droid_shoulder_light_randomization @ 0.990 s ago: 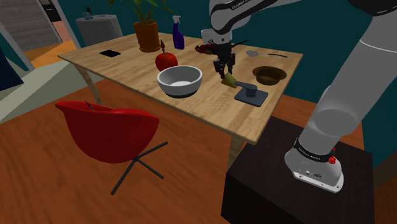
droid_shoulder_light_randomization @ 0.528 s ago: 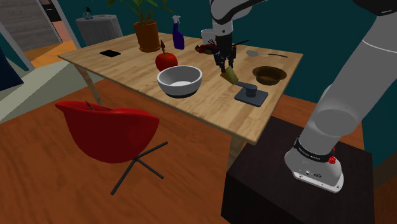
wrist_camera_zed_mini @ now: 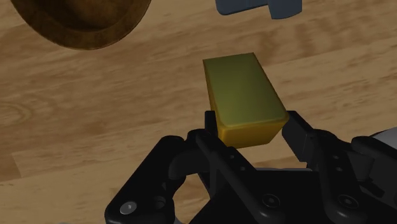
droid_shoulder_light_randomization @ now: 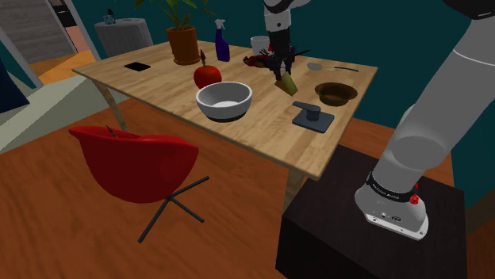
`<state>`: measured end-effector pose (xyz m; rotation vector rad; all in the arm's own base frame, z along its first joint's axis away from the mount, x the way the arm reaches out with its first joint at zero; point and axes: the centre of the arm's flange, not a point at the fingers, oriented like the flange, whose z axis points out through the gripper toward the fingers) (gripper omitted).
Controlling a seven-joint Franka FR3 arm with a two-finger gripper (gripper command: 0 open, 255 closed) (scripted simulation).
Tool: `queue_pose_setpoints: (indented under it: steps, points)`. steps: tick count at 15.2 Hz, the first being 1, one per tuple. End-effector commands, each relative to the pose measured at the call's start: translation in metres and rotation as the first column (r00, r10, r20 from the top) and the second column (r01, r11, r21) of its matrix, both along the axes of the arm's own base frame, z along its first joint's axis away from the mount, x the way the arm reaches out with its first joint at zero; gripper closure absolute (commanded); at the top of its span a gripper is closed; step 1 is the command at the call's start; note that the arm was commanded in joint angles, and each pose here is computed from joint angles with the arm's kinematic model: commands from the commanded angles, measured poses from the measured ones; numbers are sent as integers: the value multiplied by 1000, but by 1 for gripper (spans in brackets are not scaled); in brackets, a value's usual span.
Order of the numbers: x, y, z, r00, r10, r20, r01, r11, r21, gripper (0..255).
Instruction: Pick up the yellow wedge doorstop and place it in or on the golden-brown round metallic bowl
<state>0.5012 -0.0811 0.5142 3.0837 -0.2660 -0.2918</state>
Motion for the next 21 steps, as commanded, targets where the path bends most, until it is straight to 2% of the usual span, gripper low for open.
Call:
queue_pose_setpoints:
  steps: [1,6,21]
  points:
    - [-1,-1,10,1000,0,0,0,1000,0,255]
    - [-1,-1,35,1000,0,0,0,1000,0,255]
    - [-147,-134,51,1000,0,0,0,1000,0,255]
